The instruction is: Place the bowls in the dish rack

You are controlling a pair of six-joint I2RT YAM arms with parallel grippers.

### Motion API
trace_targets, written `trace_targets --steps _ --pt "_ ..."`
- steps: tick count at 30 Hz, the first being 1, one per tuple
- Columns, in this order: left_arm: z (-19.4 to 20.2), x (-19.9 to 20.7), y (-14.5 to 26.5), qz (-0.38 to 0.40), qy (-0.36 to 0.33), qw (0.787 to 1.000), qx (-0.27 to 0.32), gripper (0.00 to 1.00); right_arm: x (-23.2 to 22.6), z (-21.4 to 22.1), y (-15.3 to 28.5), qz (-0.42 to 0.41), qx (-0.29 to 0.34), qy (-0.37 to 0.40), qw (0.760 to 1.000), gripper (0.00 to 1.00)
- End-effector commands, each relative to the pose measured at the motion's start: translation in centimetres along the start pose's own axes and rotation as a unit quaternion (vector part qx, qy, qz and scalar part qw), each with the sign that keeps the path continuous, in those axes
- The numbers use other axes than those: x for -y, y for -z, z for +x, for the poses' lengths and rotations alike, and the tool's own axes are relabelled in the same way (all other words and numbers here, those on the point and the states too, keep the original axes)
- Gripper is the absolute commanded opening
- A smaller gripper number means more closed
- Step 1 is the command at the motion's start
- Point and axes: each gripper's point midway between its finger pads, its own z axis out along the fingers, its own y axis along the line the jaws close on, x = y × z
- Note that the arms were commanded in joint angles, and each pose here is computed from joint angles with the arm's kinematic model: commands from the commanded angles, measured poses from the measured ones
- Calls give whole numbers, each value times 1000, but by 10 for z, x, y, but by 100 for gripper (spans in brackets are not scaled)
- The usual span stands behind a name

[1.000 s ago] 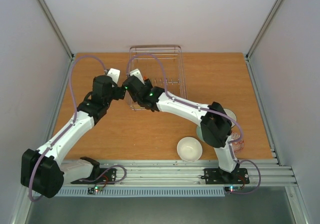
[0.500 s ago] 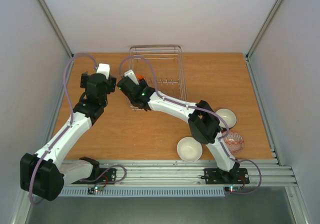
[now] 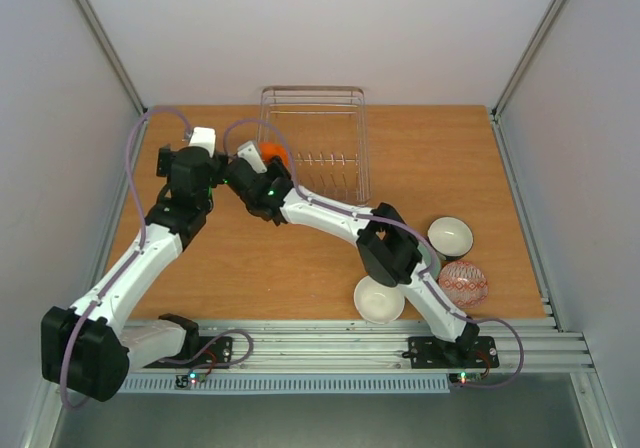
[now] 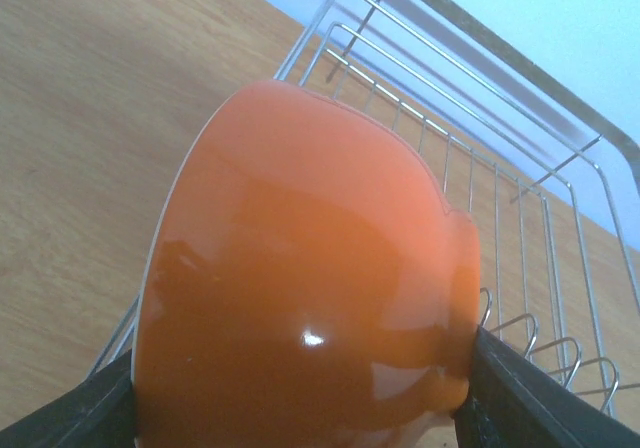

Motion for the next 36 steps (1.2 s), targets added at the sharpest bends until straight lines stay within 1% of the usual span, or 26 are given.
trace_targets --steps 1,5,9,14,20,23,24,26,28,30,31,36 --pt "-14 0 2 2 16 999 30 99 -1 -3 -7 56 8 30 998 1" --pt "-17 -8 5 -17 20 999 35 99 3 2 -11 87 7 29 996 1" --pt "-20 -11 5 -23 22 999 43 99 11 -7 -1 101 36 14 994 1" --pt "-21 -12 5 -27 22 998 46 99 14 -16 1 115 51 19 992 1" --pt "-21 -12 5 -28 20 998 46 99 4 -14 -8 111 44 27 992 1" --pt "-19 -11 5 -24 19 999 45 99 0 -8 -12 101 35 21 994 4" --pt "-19 -10 5 -24 19 999 45 99 0 -7 -12 101 34 20 994 9" --pt "-19 -9 5 -22 18 999 44 99 -2 -6 -13 97 33 20 995 21" --pt "-19 -9 5 -20 18 999 45 99 -3 -5 -13 93 31 22 995 37" --pt "-18 -9 5 -19 17 999 44 99 -4 -3 -15 89 28 23 995 55" --pt "-18 -9 5 -19 17 999 44 99 -5 -2 -15 85 26 23 996 61" --pt "-18 -8 5 -17 15 999 44 99 -10 3 -16 63 19 17 998 83"
